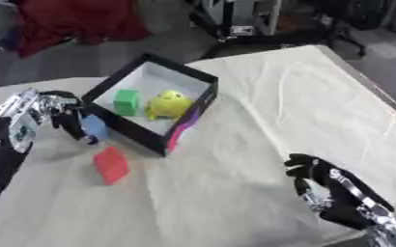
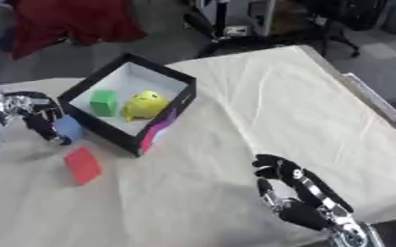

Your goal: Pick up objects on the table and place them in the box.

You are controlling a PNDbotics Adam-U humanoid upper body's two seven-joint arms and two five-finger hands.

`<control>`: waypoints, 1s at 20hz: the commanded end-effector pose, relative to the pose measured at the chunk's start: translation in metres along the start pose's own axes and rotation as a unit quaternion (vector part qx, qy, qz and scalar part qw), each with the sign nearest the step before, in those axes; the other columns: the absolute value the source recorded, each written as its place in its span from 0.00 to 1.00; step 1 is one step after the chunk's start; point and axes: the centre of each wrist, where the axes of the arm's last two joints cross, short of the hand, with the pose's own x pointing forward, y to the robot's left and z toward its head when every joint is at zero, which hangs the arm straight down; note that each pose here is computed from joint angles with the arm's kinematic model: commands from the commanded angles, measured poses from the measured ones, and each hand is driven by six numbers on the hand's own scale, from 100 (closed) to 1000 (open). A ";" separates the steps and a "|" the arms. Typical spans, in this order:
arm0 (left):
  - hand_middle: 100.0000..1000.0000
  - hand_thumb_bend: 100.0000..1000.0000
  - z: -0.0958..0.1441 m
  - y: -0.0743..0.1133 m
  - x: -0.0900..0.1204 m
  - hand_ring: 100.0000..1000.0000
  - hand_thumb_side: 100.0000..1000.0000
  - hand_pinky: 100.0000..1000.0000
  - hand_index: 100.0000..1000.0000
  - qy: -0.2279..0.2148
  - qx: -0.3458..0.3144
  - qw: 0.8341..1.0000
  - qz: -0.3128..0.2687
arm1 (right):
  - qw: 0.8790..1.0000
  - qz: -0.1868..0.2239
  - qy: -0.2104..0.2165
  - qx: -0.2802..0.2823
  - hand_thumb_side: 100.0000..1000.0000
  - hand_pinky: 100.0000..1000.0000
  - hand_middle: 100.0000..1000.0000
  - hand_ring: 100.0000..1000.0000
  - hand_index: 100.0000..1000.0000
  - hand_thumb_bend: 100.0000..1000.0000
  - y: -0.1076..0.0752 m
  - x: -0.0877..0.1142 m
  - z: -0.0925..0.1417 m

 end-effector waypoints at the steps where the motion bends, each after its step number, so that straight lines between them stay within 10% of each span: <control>1: 0.45 0.19 0.004 0.008 -0.004 0.44 0.13 0.52 0.65 0.009 0.034 0.999 0.000 | 1.000 0.010 -0.006 0.003 0.41 0.84 0.78 0.77 0.90 0.00 -0.005 0.004 -0.001; 14: 0.40 0.24 0.111 0.108 0.005 0.40 0.26 0.50 0.61 0.004 0.265 0.962 -0.058 | 1.000 0.011 0.000 0.003 0.40 0.84 0.78 0.77 0.90 0.00 -0.005 0.002 0.002; 20: 0.44 0.27 0.092 0.104 0.055 0.44 0.25 0.55 0.64 -0.010 0.291 0.954 -0.078 | 1.000 0.008 0.000 0.006 0.40 0.84 0.78 0.77 0.90 0.00 -0.003 0.002 0.001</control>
